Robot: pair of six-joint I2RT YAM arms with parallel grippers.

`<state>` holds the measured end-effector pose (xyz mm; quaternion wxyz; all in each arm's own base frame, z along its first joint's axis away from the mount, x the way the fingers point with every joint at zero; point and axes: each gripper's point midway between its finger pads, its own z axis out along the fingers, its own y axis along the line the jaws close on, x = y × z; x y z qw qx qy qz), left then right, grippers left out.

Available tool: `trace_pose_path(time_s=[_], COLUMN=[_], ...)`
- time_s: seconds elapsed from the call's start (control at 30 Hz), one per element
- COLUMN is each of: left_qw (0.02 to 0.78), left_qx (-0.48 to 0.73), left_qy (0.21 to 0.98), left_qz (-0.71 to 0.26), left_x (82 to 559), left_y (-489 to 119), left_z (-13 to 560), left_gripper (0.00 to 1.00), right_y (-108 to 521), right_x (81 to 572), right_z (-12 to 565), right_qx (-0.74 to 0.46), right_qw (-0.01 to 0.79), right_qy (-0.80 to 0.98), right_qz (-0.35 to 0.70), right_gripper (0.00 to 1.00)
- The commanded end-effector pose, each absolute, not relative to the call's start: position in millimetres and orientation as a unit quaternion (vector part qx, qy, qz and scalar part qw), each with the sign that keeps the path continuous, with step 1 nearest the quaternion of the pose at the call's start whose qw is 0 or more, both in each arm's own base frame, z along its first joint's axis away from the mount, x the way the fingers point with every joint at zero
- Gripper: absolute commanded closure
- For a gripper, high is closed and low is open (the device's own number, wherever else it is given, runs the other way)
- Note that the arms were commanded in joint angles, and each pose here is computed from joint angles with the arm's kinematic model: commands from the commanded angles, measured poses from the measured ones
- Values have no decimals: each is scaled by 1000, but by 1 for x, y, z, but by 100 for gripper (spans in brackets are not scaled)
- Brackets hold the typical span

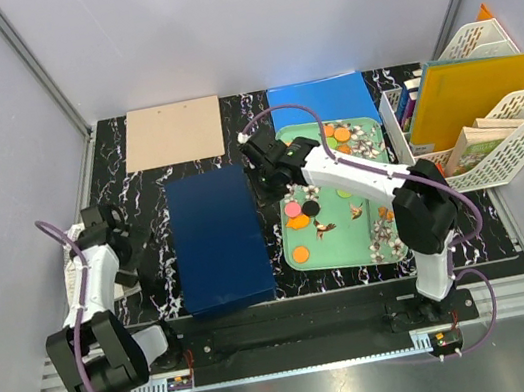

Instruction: Pack the cookies

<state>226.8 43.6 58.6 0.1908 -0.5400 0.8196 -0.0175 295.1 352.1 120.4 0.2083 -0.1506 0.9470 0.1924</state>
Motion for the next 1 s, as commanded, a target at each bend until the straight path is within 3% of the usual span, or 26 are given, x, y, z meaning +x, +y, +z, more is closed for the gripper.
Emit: trace_pose_path(time_s=[0.0,0.13,0.27,0.67,0.97], left_qw=[240,277,308,311,283], left_qx=[-490,-444,-365,-316,-347], left_qy=[837,847,854,860,865], left_qz=[-46,-91,-207,-254,-226], left_x=[254,270,289,275,258], left_y=[37,20,-23,-47,-41], left_z=[90,111,125,108,78], left_gripper=[1,1,1,2,25], right_y=[345,342,343,344,347], right_x=[312,311,312,307,308], right_z=[157,154,154,148,149], right_qx=[-143,-138,-135,-132,-130], right_qw=[264,259,258,245,247], right_qy=[933,935,936,939,938], right_qz=[200,197,198,202,207], right_gripper=[100,100,100,100,100])
